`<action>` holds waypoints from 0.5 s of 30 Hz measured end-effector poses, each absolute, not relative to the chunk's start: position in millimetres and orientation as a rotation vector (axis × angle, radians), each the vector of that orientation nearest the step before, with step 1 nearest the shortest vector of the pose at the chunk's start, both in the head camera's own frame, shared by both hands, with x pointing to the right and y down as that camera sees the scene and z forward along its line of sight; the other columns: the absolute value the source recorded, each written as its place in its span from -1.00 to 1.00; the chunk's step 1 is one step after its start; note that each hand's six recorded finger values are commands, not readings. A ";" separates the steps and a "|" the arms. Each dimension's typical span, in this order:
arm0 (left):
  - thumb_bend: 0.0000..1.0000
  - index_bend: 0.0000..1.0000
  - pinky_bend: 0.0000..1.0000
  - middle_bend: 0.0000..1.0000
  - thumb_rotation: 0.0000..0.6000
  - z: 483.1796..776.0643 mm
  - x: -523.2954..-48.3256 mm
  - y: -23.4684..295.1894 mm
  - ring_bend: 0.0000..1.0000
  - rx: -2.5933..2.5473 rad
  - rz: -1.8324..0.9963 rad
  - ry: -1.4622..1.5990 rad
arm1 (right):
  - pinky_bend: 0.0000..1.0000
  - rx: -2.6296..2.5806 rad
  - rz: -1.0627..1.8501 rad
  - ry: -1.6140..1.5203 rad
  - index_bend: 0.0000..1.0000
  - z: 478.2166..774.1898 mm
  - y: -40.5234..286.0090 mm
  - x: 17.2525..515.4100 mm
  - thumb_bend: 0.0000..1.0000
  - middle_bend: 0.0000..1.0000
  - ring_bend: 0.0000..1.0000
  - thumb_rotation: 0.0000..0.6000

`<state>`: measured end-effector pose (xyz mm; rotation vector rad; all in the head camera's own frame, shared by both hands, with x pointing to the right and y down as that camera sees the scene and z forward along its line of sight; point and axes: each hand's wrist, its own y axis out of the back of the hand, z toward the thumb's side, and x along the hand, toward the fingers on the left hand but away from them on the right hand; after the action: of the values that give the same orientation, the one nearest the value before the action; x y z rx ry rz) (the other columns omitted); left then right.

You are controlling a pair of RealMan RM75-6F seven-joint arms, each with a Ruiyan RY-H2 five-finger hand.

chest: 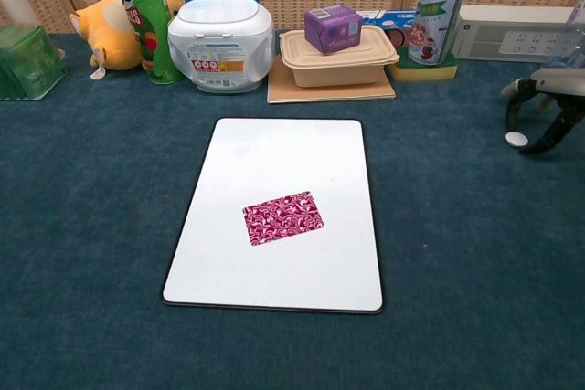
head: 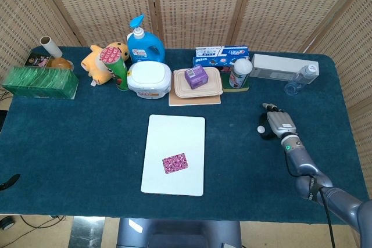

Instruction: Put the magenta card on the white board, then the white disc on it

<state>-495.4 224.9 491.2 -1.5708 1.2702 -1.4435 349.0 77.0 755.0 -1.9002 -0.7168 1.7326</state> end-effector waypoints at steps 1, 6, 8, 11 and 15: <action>-0.80 -1.00 -1.00 -1.00 1.00 491.2 -495.4 224.8 -1.00 -1.571 -1.444 1.270 | -0.67 -1.899 1.734 -0.717 -0.09 755.2 77.1 349.5 -0.36 -0.85 -1.00 1.00; -0.80 -1.00 -1.00 -1.00 1.00 491.7 -494.9 224.7 -1.00 -1.573 -1.445 1.267 | -0.66 -1.900 1.738 -0.723 -0.08 756.3 77.0 351.0 -0.35 -0.85 -1.00 1.00; -0.80 -1.00 -1.00 -1.00 1.00 491.9 -494.7 224.7 -1.00 -1.573 -1.445 1.266 | -0.66 -1.900 1.737 -0.725 -0.08 756.6 76.6 350.9 -0.34 -0.84 -1.00 1.00; -0.80 -1.00 -1.00 -1.00 1.00 491.9 -494.3 224.9 -1.00 -1.572 -1.446 1.265 | -0.66 -1.904 1.735 -0.727 -0.07 756.8 75.7 349.8 -0.34 -0.84 -1.00 1.00; -0.80 -1.00 -1.00 -1.00 1.00 491.9 -494.2 225.2 -1.00 -1.572 -1.446 1.266 | -0.65 -1.903 1.733 -0.726 -0.05 757.8 75.1 348.3 -0.34 -0.83 -1.00 1.00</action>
<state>-494.2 225.2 491.9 -1.5721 1.2661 -1.4456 348.3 75.1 757.8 -1.9026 -0.7262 1.7326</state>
